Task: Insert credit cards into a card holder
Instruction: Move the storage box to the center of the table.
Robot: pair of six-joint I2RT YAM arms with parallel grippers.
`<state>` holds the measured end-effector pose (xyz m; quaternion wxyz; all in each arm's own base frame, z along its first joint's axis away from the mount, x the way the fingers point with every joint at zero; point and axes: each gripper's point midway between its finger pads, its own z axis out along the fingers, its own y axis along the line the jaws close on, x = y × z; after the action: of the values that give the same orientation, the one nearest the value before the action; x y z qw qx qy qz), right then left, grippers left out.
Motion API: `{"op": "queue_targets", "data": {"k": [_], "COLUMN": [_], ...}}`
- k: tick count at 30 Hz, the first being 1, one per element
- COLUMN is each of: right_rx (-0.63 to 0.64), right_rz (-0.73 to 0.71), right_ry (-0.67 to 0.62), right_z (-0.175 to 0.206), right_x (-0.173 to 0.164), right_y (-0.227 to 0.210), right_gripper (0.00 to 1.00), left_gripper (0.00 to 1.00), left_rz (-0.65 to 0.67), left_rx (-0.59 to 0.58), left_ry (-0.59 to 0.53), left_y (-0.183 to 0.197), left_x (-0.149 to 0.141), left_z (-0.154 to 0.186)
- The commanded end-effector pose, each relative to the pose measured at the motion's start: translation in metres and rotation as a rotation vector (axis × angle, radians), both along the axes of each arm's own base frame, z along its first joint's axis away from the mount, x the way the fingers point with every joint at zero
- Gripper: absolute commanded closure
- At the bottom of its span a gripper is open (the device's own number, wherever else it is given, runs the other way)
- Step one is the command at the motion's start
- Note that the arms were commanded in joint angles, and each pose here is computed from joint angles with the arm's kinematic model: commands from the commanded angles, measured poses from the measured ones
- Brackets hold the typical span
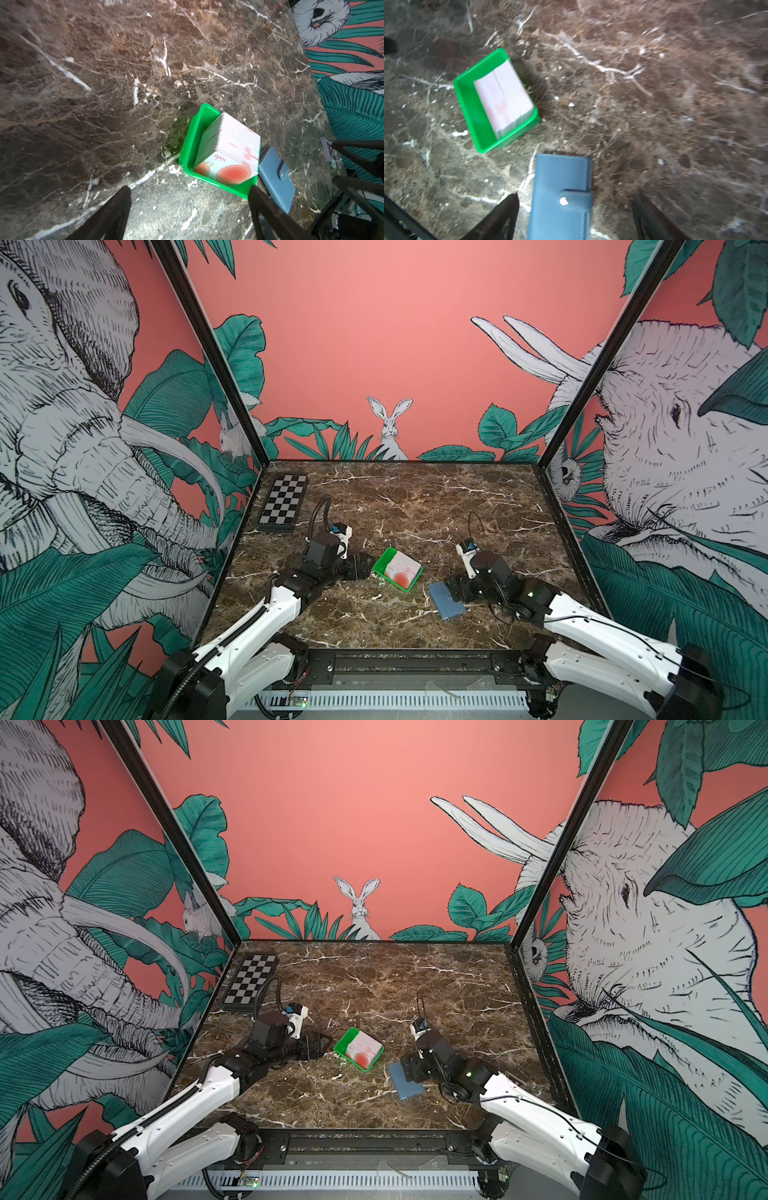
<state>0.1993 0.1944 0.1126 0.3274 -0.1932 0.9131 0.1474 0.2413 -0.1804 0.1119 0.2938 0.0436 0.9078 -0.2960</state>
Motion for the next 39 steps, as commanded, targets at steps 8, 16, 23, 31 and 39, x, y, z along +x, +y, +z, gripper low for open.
{"op": "queue_targets", "data": {"k": [8, 16, 23, 31, 39], "right_rx": [0.024, 0.044, 0.012, -0.034, -0.065], "right_rz": [0.048, -0.049, -0.082, -0.065, 0.0], "right_ry": [-0.006, 0.023, 0.003, 0.057, 0.053], "right_z": [-0.002, -0.018, -0.022, -0.032, -0.03], "right_x": [-0.015, -0.008, -0.005, -0.015, -0.024], "right_y": [0.078, 0.106, 0.112, 0.112, 0.118], "right_gripper": [0.3, 0.37, 0.19, 0.02, 0.16], "left_gripper": [0.22, 0.26, 0.28, 0.28, 0.28], "left_rz": [-0.054, -0.024, -0.018, -0.019, -0.04], "left_rx": [-0.139, -0.153, -0.14, -0.131, -0.119], "left_ry": [0.159, 0.179, 0.199, 0.206, 0.23], "left_y": [-0.032, -0.036, -0.035, -0.035, -0.036], "left_x": [-0.006, 0.003, 0.001, -0.001, -0.007], "left_z": [-0.024, -0.037, -0.049, -0.054, -0.057]}}
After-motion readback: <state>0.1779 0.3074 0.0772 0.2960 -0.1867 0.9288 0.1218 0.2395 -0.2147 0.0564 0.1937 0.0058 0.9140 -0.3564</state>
